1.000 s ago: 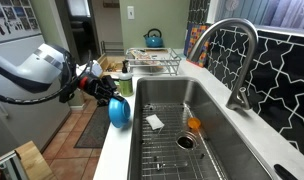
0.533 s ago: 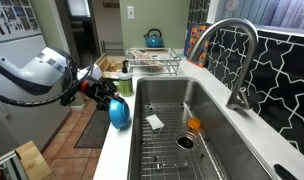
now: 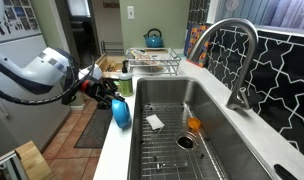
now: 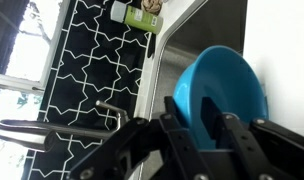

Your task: Remove the green bottle from the blue bowl and put it to the left of the bowl, flip the blue bowl to position it upside down

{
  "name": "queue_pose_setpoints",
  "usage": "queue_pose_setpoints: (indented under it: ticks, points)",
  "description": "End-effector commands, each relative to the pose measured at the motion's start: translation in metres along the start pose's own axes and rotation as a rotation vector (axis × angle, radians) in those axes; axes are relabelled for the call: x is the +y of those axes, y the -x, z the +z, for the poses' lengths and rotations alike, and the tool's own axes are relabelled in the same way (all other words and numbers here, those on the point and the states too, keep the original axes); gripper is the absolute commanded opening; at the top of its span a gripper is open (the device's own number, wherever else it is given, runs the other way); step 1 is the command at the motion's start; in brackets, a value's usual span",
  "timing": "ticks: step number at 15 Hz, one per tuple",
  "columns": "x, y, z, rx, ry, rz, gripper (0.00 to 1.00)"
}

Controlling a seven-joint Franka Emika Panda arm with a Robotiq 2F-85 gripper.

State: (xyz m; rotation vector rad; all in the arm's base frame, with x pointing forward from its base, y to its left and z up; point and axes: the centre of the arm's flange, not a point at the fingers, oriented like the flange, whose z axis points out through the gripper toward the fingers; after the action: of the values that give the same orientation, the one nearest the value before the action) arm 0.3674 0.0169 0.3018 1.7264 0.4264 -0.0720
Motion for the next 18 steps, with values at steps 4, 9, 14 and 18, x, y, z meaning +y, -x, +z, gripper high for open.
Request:
queue_pose_setpoints:
  ticks: [4, 9, 14, 18]
  points:
    - [-0.005, -0.004, -0.003, -0.004, -0.065, 0.001, 0.02]
    - [-0.010, -0.005, -0.001, 0.026, -0.015, 0.028, 0.02]
    - [-0.012, -0.009, -0.003, 0.046, 0.012, 0.078, 0.02]
    - [-0.018, -0.019, -0.013, 0.046, 0.084, 0.062, 0.02]
